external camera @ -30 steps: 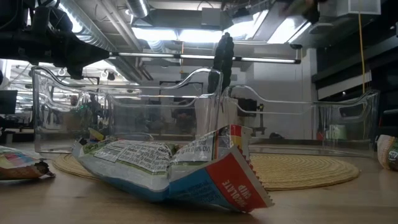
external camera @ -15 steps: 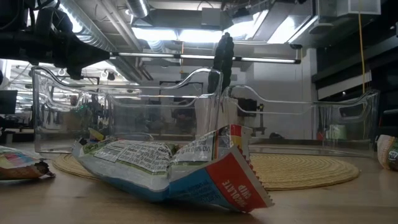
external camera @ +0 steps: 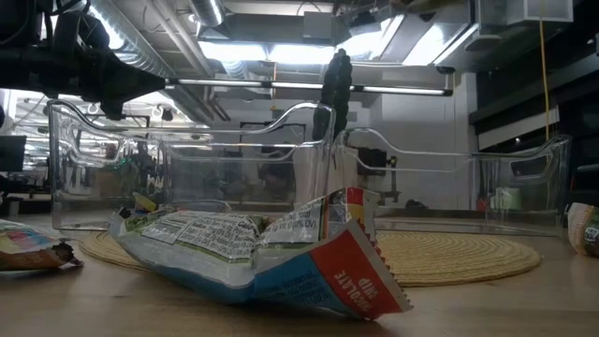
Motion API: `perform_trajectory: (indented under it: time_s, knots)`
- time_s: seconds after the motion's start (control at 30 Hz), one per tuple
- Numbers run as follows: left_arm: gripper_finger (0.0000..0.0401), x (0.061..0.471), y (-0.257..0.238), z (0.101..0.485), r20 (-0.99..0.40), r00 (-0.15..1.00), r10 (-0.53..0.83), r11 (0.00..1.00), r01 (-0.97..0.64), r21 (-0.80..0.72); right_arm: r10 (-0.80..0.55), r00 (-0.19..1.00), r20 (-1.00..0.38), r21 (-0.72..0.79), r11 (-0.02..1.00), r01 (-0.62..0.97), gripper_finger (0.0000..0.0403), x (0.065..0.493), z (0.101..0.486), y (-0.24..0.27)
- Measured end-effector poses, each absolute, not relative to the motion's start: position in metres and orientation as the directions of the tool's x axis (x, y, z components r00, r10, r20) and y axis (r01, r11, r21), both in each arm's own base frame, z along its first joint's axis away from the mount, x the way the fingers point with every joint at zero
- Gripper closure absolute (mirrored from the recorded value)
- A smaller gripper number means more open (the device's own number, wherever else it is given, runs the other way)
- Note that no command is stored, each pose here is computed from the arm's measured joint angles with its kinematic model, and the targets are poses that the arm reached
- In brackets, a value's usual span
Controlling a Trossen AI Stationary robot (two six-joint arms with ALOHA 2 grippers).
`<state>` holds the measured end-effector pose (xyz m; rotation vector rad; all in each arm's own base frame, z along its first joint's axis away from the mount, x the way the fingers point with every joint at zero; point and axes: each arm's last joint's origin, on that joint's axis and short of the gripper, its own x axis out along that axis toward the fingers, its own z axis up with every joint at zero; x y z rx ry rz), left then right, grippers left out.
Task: Pick and place Granola Bars by type
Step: Put the red granola bar into the right bin
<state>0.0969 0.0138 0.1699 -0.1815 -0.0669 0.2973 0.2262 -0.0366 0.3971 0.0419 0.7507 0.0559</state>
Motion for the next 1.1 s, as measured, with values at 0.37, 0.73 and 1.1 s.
perform_trajectory:
  time_s: [0.37, 0.73, 1.1]
  knots:
    - [0.0399, 0.097, 0.014, 0.17, 0.039, 0.955, 0.295, 0.941, -0.283, -0.188, 0.116, 0.607, -0.786, 0.082, 0.993, -0.084, 0.0369, 0.247, 0.326, -0.03]
    - [0.0399, 0.097, 0.014, 0.17, 0.039, 0.955, 0.294, 0.941, -0.282, -0.188, 0.126, 0.547, -0.827, 0.123, 0.992, -0.042, 0.0373, 0.245, 0.256, -0.029]
    - [0.0399, 0.097, 0.014, 0.17, 0.039, 0.954, 0.296, 0.94, -0.284, -0.187, 0.105, 0.509, -0.854, 0.112, 0.994, -0.017, 0.0369, 0.238, 0.228, -0.029]
